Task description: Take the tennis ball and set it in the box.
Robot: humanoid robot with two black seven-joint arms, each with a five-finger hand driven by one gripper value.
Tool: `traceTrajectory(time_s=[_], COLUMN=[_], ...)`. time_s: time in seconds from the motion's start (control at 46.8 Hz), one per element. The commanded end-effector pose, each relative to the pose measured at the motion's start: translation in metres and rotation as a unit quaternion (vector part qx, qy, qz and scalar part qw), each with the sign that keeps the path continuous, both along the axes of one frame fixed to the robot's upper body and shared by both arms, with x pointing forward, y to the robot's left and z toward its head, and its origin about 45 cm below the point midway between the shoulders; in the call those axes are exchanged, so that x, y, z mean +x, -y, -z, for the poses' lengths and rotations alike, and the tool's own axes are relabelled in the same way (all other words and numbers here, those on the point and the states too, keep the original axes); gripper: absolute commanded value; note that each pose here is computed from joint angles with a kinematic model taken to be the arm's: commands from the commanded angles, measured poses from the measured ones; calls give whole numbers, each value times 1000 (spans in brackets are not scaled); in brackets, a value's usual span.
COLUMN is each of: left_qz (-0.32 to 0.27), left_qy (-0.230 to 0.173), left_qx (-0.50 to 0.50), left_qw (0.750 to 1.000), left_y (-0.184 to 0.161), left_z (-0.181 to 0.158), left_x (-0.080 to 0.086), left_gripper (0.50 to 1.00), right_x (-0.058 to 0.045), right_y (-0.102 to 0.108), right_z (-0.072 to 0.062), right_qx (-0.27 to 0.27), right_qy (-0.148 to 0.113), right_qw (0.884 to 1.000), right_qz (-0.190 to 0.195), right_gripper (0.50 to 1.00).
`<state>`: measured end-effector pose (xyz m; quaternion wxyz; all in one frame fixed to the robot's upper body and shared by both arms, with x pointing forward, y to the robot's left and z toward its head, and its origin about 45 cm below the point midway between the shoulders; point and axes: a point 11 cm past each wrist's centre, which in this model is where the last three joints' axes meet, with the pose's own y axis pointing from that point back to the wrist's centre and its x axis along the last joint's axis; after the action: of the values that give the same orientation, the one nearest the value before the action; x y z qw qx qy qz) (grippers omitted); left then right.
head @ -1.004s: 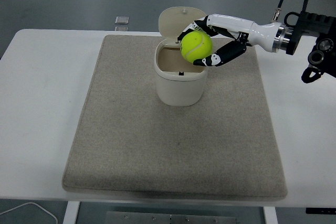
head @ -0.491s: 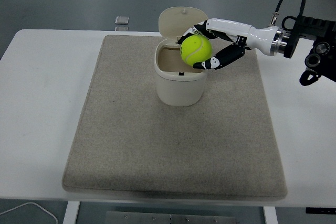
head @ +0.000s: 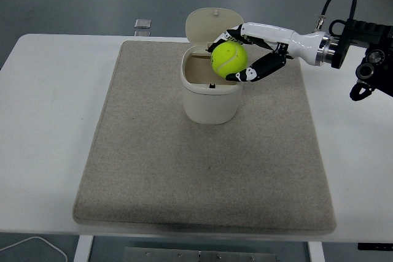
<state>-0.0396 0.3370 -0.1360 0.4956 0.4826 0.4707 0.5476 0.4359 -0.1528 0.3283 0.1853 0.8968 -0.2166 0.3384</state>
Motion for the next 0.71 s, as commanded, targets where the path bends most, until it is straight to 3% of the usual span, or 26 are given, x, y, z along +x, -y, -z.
traceTrajectory(time_s=[0.0, 0.406, 0.577, 0.684], left_qz=[0, -1, 0, 0], left_qy=[1, 0, 1, 0], left_qx=[0, 0, 0, 0], left_qw=[1000, 1000, 1000, 1000], left_y=[0, 0, 0, 0], left_z=[0, 0, 0, 0], left_x=[1, 0, 1, 1], left_gripper=[992, 992, 992, 992], right_x=[0, 1, -4, -8], right_y=[0, 5, 16, 29], right_z=[0, -3, -3, -4], right_qx=[0, -3, -6, 3], right_qy=[0, -6, -51, -92], right_qw=[1000, 1000, 999, 996], right_qz=[0, -1, -15, -20], right_gripper=[856, 858, 858, 856])
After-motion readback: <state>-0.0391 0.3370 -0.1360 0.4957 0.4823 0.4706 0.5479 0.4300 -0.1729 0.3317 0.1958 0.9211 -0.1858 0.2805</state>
